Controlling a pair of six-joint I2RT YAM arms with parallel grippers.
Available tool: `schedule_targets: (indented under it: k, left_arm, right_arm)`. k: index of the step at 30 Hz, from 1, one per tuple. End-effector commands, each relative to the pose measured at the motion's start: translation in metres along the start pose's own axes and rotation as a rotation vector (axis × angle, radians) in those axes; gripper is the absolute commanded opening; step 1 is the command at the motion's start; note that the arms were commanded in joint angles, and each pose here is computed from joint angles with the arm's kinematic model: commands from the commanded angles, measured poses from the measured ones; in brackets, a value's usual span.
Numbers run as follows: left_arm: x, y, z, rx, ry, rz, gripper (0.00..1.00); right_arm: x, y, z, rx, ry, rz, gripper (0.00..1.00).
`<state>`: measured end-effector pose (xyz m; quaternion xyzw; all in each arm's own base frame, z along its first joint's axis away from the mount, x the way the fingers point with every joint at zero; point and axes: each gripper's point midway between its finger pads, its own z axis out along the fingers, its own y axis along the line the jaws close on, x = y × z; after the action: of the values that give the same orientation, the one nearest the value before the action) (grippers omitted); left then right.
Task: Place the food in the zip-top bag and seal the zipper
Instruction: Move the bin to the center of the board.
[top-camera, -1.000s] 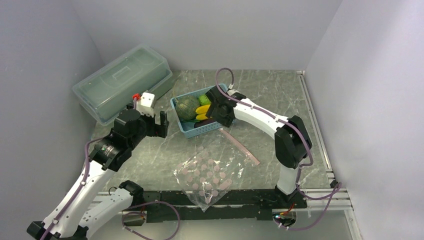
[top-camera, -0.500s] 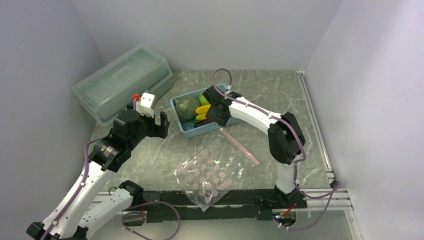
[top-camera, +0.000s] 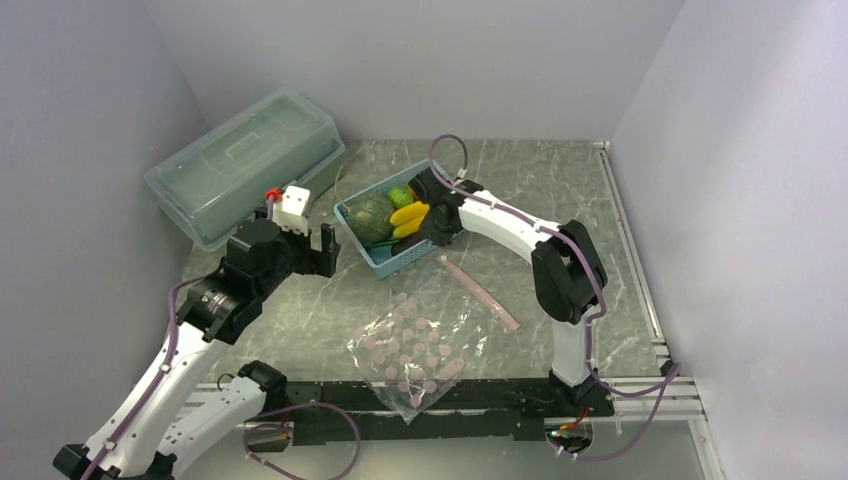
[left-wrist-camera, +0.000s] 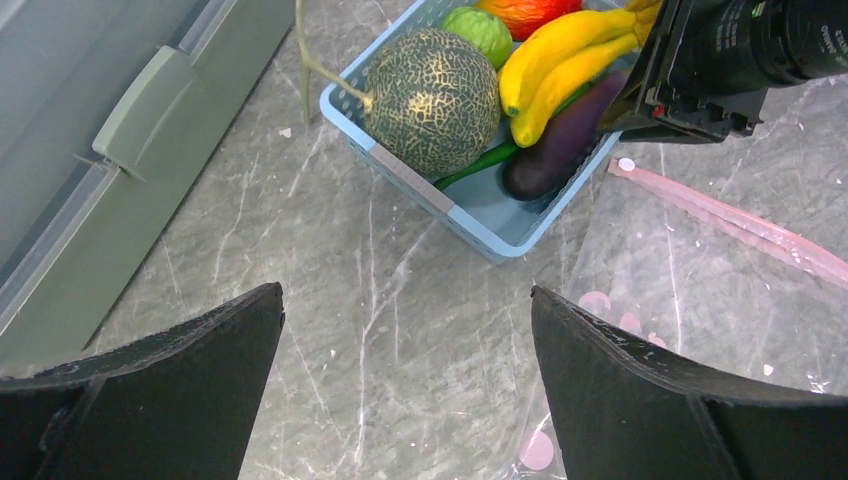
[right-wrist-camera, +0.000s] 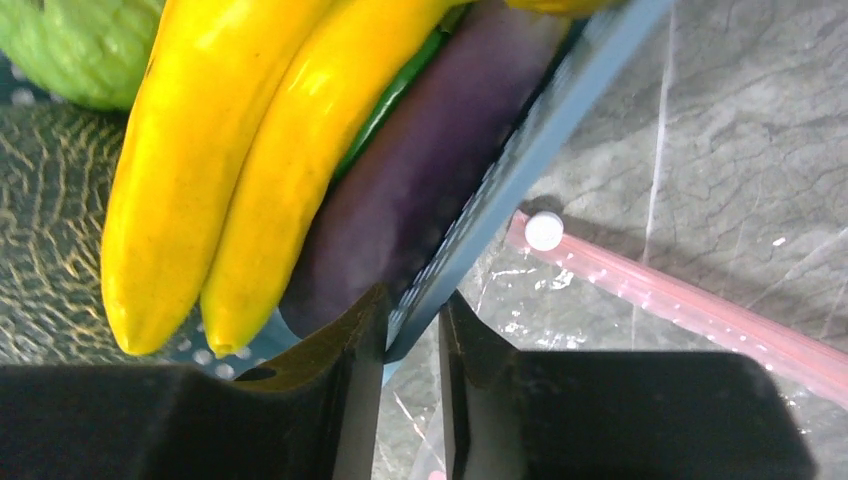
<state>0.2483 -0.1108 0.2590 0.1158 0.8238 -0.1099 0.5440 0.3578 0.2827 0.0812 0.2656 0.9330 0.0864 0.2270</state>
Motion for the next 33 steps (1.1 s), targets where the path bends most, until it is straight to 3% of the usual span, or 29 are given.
schedule_targets:
  k: [1,7,33]
  left_arm:
    - [-0.001,-0.004,0.001,0.021,-0.009,-0.004,0.99]
    - [0.000,-0.003,0.002,0.014,-0.002,-0.003,0.99]
    - [0.004,-0.002,0.007,0.002,0.020,0.003,0.99]
  right_arm:
    - [-0.027,0.017,-0.011,-0.067,-0.039,0.035,0.23]
    - [-0.048,0.013,-0.010,-0.070,-0.055,0.062,0.00]
    - [-0.176,-0.041,-0.018,-0.080,-0.189,0.022,0.00]
